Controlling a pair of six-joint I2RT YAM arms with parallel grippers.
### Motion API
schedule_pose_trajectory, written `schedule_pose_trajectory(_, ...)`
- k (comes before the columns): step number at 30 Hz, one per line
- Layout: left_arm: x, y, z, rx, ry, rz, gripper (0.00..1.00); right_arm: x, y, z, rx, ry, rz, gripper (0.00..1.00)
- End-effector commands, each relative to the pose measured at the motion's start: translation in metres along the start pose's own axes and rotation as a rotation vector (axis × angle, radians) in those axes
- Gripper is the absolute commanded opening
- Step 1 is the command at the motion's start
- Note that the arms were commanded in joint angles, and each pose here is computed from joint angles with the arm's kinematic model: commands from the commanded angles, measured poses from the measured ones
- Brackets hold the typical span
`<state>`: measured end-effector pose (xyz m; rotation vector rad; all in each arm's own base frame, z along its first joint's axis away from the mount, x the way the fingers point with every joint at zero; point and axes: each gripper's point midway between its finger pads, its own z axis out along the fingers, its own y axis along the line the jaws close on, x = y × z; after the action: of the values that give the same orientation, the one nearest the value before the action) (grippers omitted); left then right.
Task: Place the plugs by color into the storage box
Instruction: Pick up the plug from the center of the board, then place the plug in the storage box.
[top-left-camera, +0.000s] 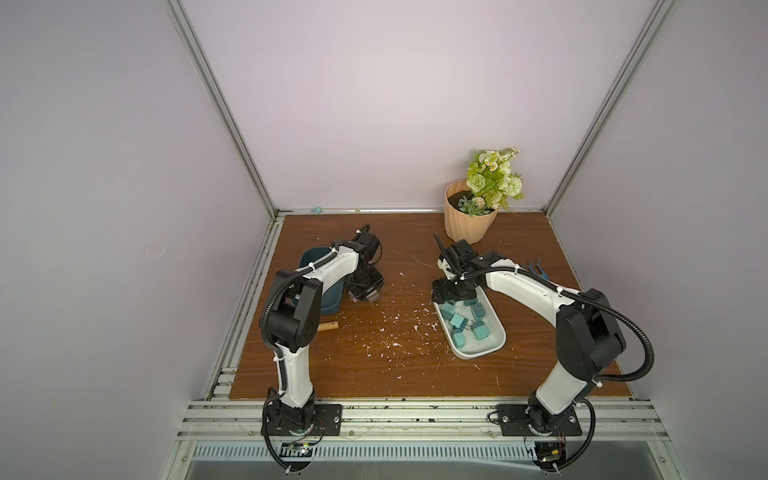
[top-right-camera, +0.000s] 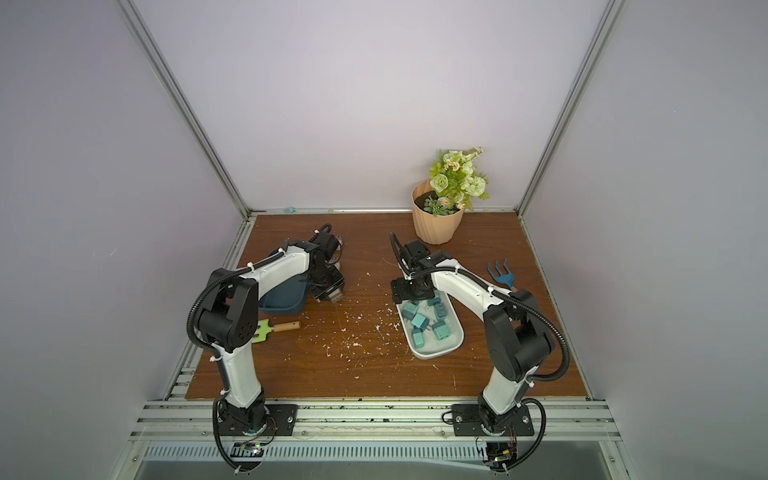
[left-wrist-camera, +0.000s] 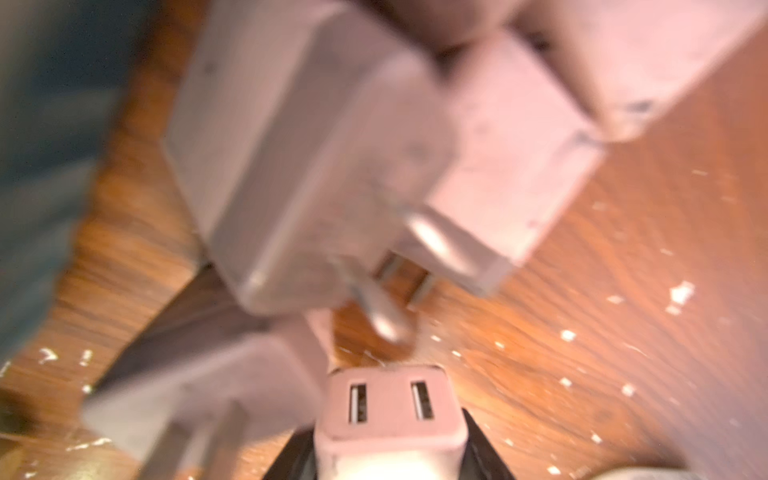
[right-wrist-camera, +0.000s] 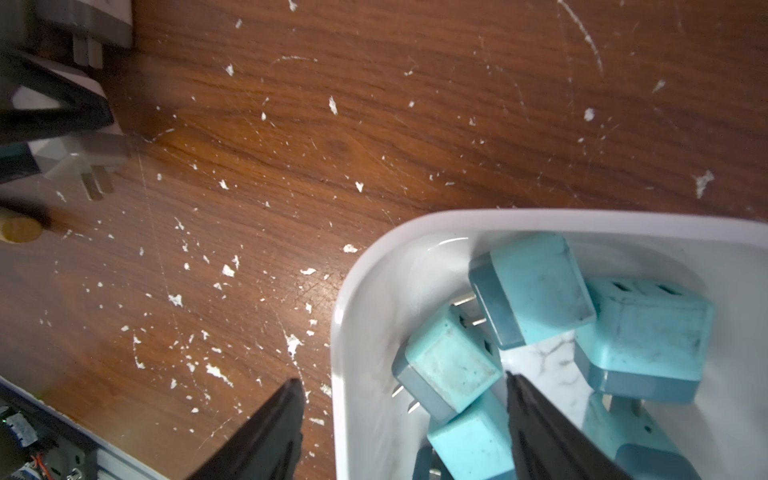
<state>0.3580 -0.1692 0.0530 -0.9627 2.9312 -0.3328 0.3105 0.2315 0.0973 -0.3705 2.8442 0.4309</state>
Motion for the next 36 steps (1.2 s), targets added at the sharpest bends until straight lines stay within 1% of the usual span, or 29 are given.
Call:
schedule_pose_trajectory(1,0.005,-0.006,-0.023,0.011,-0.011,0.055,0.32,-0.005,0.003,-0.014,-0.009,-0.045,0.008,0.8)
schedule_pose_trajectory(4,0.003,-0.004,-0.028,-0.005,-0.023,0.079,0.31,-0.007,0.003,-0.014,-0.011,-0.045,0.007,0.8)
schedule_pose_trajectory(5,-0.004,-0.014,-0.038,0.013,-0.049,0.094,0.32,-0.007,0.004,-0.014,-0.01,-0.044,0.006,0.8)
schedule_pose_trajectory(6,-0.008,-0.015,-0.044,0.01,-0.063,0.107,0.32,-0.008,0.004,-0.014,-0.009,-0.044,0.006,0.8)
schedule_pose_trajectory(9,-0.024,-0.019,-0.061,0.016,-0.1,0.133,0.32,-0.008,0.004,-0.013,-0.009,-0.04,0.004,0.8)
schedule_pose_trajectory(11,-0.038,-0.016,-0.071,0.029,-0.117,0.129,0.32,-0.008,0.004,-0.013,-0.009,-0.037,0.002,0.8)
schedule_pose_trajectory(14,-0.064,-0.001,-0.084,0.044,-0.145,0.092,0.33,-0.007,0.004,-0.011,-0.01,-0.029,0.002,0.8)
schedule_pose_trajectory(19,-0.109,0.041,-0.094,0.033,-0.173,0.023,0.35,-0.007,0.005,-0.011,-0.013,-0.023,-0.002,0.8)
schedule_pose_trajectory(23,-0.139,0.076,-0.091,-0.012,-0.19,-0.012,0.35,-0.009,0.006,-0.012,-0.015,-0.019,-0.004,0.8)
schedule_pose_trajectory(26,-0.159,0.092,-0.083,-0.045,-0.193,-0.022,0.36,-0.01,0.006,-0.012,-0.014,-0.015,-0.007,0.8)
schedule_pose_trajectory(31,-0.18,0.094,-0.055,-0.082,-0.161,0.009,0.37,-0.011,0.008,-0.012,-0.016,-0.002,-0.01,0.8)
schedule_pose_trajectory(36,-0.189,0.102,-0.027,-0.139,-0.129,0.024,0.38,-0.014,0.008,-0.016,-0.008,-0.004,-0.014,0.8)
